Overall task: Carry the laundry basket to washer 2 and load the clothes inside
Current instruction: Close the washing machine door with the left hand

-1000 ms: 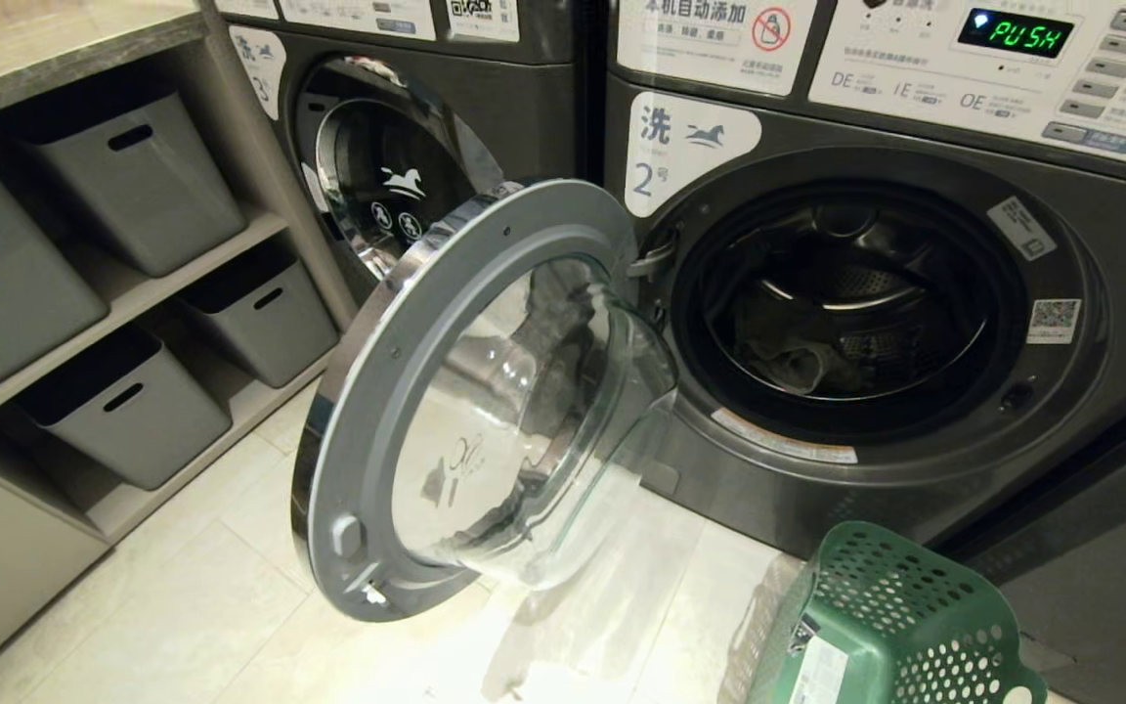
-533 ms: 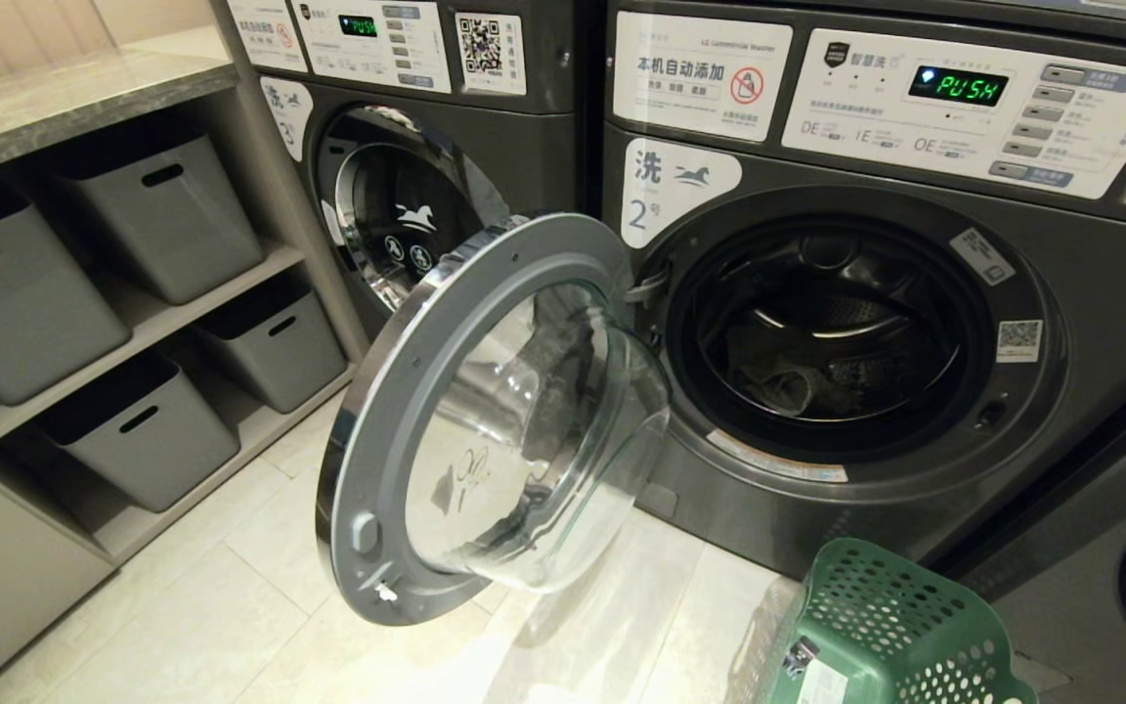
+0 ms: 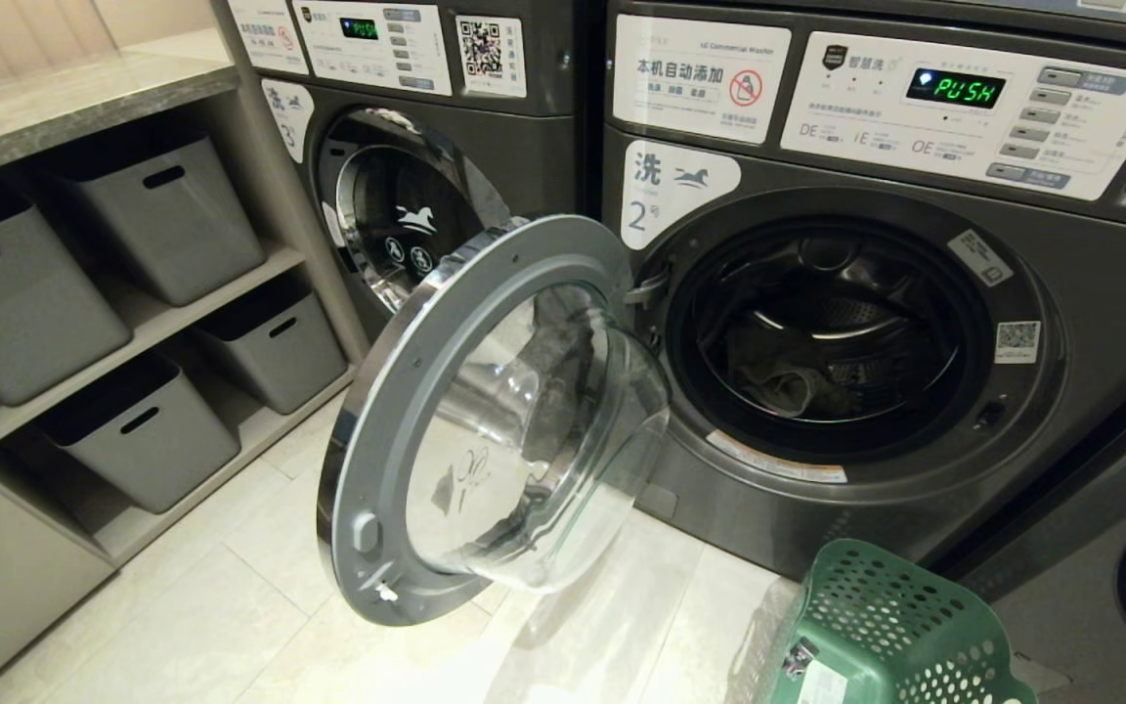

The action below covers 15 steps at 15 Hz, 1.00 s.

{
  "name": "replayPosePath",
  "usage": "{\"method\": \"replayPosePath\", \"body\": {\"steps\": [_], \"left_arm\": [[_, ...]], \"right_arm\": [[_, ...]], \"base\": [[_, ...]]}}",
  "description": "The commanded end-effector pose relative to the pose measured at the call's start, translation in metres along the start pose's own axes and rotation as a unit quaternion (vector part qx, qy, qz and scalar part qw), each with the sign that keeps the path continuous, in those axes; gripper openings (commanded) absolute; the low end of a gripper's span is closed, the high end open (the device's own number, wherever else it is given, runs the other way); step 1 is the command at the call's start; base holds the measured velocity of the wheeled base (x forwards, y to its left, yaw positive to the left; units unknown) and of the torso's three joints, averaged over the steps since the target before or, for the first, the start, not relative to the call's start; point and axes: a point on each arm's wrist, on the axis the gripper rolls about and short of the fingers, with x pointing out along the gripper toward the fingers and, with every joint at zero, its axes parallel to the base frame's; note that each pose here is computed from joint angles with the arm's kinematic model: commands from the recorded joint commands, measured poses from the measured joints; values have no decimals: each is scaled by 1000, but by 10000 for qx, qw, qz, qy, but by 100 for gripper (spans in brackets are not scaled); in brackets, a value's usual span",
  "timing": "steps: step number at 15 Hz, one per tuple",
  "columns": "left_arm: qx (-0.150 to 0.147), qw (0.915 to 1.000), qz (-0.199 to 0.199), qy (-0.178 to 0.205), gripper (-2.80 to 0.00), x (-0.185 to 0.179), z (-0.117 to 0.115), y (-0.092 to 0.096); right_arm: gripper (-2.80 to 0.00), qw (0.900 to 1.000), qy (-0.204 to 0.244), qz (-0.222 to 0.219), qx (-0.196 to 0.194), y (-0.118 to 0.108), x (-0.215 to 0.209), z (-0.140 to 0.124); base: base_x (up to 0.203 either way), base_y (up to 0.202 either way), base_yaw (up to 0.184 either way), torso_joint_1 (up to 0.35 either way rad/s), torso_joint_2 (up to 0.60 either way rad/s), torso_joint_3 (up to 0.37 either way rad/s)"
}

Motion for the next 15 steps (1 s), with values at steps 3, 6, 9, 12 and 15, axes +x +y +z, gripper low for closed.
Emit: {"method": "replayPosePath", "body": {"steps": [3,6,9,12,15], "left_arm": [[45,9973,-153,-717,-280,-16,50,-1],[57,9974,-171,-698,-280,-16,111,-1],[37,9995,290,-81,-280,28,166,1],[-161,9960,595,650,-280,104,205,3],[-1660,9776,135,1286,-280,173,212,5]], "right_arm": [[-280,10000,7,10,-4,0,0,0],[-280,10000,6,17,-12,0,0,0],[-280,10000,-9,15,3,0,0,0],[-280,10000,-9,15,3,0,0,0],[-280,10000,-9,15,3,0,0,0]], "base": [[0,0,0,0,0,0],[0,0,0,0,0,0],[0,0,0,0,0,0],[0,0,0,0,0,0],[0,0,0,0,0,0]]}}
